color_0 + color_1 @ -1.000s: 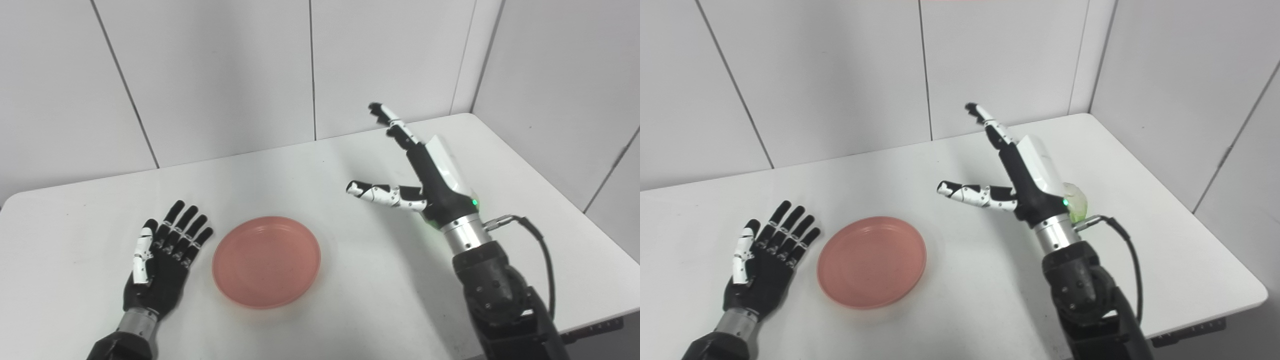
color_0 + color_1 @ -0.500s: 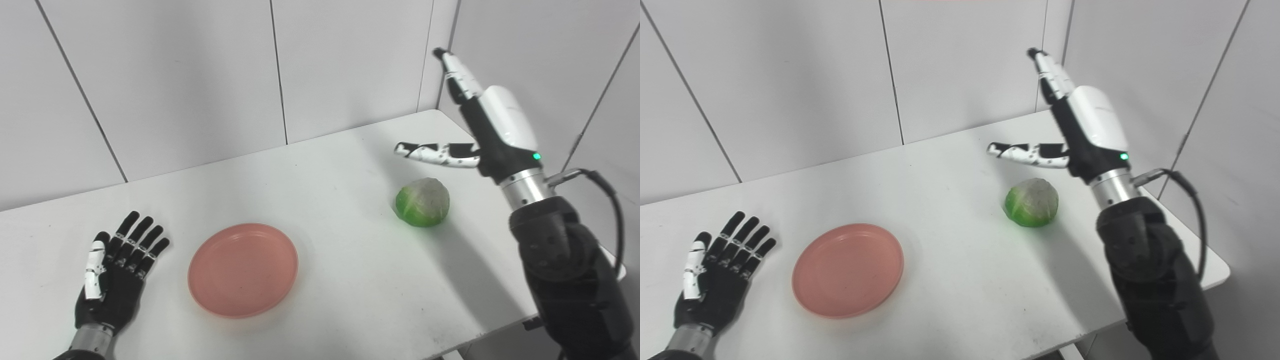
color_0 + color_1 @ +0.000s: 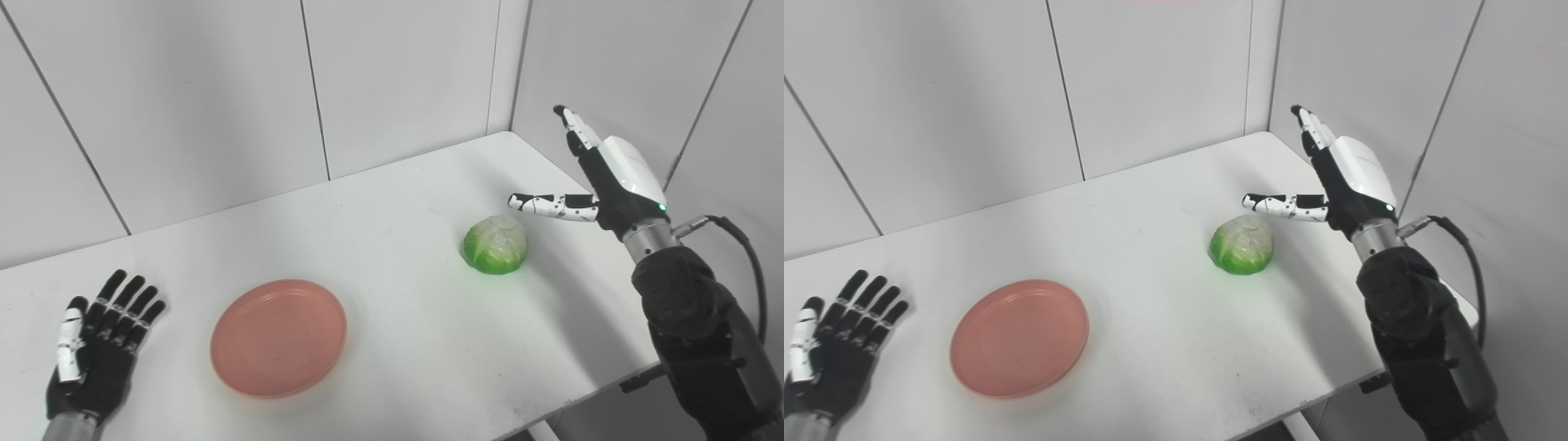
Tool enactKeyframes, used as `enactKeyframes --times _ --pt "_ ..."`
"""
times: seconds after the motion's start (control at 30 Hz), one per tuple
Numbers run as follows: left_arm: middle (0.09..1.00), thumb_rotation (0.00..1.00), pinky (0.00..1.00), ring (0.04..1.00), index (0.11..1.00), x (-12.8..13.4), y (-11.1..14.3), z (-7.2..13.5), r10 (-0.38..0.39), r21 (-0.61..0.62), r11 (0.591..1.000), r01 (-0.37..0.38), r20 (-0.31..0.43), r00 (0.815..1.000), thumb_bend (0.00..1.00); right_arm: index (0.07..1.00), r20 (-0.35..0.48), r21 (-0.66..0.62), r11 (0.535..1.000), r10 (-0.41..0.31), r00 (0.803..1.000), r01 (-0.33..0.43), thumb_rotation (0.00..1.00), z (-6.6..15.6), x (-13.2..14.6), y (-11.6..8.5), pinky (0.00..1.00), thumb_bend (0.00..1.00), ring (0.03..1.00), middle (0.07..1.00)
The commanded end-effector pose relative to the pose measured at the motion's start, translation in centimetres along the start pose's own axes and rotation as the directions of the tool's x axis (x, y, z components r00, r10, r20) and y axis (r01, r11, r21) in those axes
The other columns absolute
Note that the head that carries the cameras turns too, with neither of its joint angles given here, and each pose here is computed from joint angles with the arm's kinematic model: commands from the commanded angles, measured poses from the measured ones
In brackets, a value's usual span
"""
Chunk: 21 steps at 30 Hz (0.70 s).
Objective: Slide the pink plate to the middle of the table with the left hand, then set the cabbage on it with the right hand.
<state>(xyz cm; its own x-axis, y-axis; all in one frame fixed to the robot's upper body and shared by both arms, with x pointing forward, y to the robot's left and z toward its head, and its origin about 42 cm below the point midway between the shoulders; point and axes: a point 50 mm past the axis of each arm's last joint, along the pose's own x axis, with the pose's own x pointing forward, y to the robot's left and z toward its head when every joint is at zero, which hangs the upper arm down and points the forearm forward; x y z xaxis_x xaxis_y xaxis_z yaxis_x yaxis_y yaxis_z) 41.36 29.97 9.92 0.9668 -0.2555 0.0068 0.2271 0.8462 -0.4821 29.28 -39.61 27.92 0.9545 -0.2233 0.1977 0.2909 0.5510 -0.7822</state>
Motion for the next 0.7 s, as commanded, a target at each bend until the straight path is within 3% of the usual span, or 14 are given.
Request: enactKeyframes --times 0.0,0.3,0.67 --pt "0.808 0.86 0.77 0.802 0.805 -4.3 3.2 -5.3 0.124 -0.026 0.991 -0.131 -0.174 0.977 0.46 1.000 0.041 -0.005 1.000 -0.018 0.999 0.018 0.56 0.0 1.1 -1.0 0.85 1.00 0.978 1.000" --pt "0.793 0.77 0.75 0.783 0.791 -4.5 3.7 -5.0 0.129 -0.013 0.991 -0.133 -0.170 0.977 0.50 1.000 -0.008 -0.026 0.996 0.091 0.996 -0.091 0.60 -1.2 3.4 0.8 0.85 1.00 0.968 1.000" --pt "0.801 0.76 0.75 0.791 0.799 -4.7 3.8 -4.6 0.129 0.002 0.991 -0.131 -0.171 0.977 0.51 1.000 -0.023 0.025 0.981 0.195 0.980 -0.195 0.59 -2.1 4.9 2.2 0.87 1.00 0.997 1.000"
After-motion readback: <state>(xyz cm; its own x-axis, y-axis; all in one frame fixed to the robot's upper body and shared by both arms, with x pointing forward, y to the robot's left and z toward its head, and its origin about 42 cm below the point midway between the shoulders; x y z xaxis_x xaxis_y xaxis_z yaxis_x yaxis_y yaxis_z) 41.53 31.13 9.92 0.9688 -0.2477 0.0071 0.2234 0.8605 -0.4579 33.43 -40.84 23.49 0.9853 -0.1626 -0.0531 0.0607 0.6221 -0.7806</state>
